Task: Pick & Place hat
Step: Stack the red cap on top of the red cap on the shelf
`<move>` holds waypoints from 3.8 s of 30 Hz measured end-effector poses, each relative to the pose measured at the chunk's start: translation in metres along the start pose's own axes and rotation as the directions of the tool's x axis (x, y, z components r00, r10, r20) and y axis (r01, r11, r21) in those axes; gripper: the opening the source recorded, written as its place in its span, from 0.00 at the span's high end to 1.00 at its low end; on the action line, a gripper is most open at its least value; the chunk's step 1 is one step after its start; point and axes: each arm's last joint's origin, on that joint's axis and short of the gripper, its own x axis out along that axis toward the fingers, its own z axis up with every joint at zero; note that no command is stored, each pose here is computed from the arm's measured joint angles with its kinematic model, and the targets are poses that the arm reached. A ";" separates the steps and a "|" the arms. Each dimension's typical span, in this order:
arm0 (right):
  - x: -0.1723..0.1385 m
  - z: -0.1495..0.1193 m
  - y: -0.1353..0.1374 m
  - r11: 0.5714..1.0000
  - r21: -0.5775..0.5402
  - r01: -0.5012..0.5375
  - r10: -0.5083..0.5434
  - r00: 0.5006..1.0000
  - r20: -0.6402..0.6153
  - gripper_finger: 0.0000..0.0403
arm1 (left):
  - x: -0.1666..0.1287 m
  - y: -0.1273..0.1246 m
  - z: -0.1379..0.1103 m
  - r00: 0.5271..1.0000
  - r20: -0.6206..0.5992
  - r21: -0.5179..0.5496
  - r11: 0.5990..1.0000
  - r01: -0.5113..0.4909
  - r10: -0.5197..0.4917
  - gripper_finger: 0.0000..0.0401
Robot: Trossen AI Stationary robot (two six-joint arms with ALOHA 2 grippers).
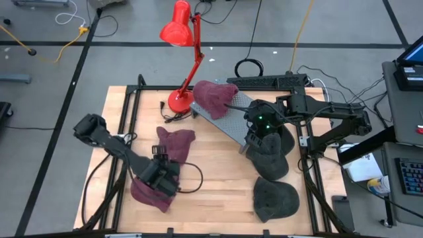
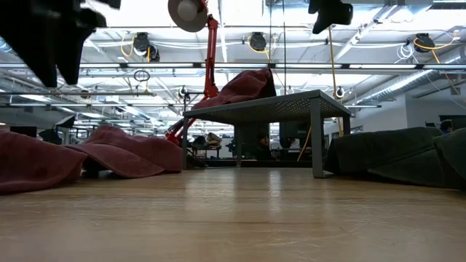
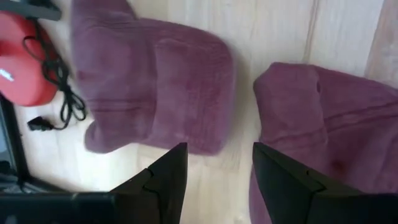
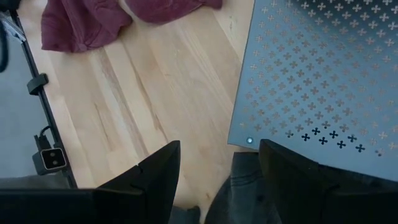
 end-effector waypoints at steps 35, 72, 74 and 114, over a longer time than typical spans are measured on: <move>0.000 0.004 0.002 0.999 -0.036 -0.017 0.019 0.999 0.044 0.47 | 0.105 -0.062 -0.002 0.931 -0.101 -0.049 0.933 -0.356 0.350 0.54; -0.001 0.013 0.007 0.996 -0.060 -0.064 0.071 0.988 0.134 0.47 | 0.125 -0.038 -0.015 0.810 0.017 0.185 0.794 -0.579 0.586 0.54; -0.001 0.013 0.007 0.996 -0.061 -0.065 0.073 0.988 0.138 0.47 | 0.126 -0.037 -0.013 0.815 0.021 0.209 0.794 -0.571 0.580 0.56; -0.001 0.011 0.007 0.988 -0.130 -0.080 0.094 0.990 0.106 0.47 | -0.074 0.000 0.007 0.943 0.280 -0.560 0.828 0.010 0.178 0.98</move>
